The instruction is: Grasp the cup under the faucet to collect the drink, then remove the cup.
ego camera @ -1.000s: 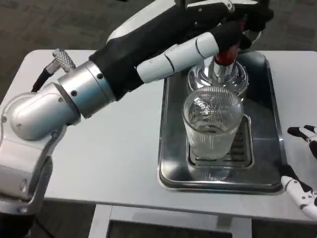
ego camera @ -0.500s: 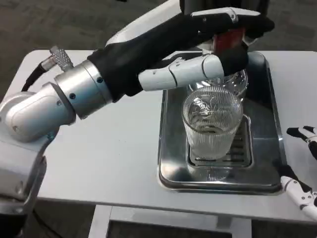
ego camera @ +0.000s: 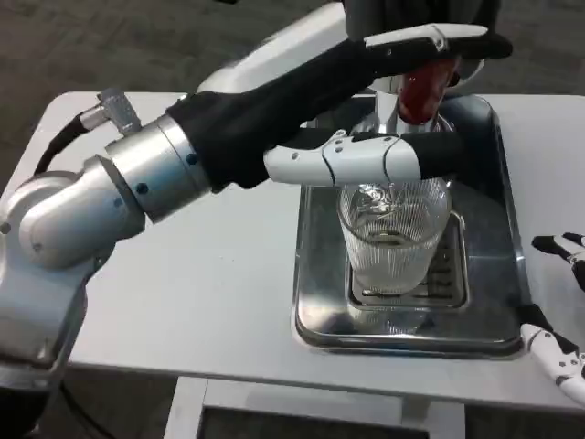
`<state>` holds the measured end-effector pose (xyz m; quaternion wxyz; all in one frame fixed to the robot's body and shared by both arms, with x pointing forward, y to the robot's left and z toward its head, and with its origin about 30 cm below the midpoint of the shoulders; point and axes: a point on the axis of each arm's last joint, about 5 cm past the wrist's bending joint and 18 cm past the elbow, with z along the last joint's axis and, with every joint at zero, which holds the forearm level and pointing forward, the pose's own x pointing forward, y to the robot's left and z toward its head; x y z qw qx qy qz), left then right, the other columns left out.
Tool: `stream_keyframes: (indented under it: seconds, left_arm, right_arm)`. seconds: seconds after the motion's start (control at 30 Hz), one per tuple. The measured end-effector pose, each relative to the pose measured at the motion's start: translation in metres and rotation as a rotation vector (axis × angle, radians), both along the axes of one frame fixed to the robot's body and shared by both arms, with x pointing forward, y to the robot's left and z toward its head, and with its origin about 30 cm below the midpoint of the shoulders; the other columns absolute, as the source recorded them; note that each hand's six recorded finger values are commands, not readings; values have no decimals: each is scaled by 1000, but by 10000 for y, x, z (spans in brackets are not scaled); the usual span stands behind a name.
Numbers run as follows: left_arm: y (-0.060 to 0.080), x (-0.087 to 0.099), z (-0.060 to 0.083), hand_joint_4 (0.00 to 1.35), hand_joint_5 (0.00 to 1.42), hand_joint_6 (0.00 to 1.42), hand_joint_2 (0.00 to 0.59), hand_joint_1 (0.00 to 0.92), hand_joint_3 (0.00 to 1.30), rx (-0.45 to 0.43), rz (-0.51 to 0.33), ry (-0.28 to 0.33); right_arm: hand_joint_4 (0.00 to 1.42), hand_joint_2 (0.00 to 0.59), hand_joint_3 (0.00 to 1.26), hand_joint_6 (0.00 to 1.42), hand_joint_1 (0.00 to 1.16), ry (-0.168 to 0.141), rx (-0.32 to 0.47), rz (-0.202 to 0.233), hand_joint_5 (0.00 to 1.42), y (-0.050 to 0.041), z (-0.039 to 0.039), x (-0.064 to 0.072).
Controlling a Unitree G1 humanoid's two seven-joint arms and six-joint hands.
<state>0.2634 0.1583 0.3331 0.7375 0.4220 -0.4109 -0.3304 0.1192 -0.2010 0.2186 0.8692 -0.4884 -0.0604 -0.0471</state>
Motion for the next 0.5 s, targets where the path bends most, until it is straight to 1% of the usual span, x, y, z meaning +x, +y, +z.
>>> stream_keyframes:
  seconds: [0.1,0.2,0.33,0.4,0.5]
  left_arm:
    - [-7,1,-6,62,173,175,85,0,149,11,2,-9]
    - [-31,-17,-4,52,162,172,84,0,142,43,7,-47]
    - [-47,-19,-11,51,160,172,84,0,141,49,4,-55]
    - [-55,-29,-7,51,160,170,84,0,141,65,13,-76]
    - [-57,-34,-5,46,159,165,84,0,139,73,16,-84]
  right_arm:
    - [54,476,146,113,396,1,0,0,50,-2,0,0]
    - [54,476,146,113,396,1,2,1,50,-3,1,0]
    - [54,476,146,113,396,2,10,9,50,-3,0,1]
    - [54,476,146,113,396,4,10,8,50,-4,-2,-1]
    - [54,476,146,113,396,5,10,9,50,-4,-3,-2]
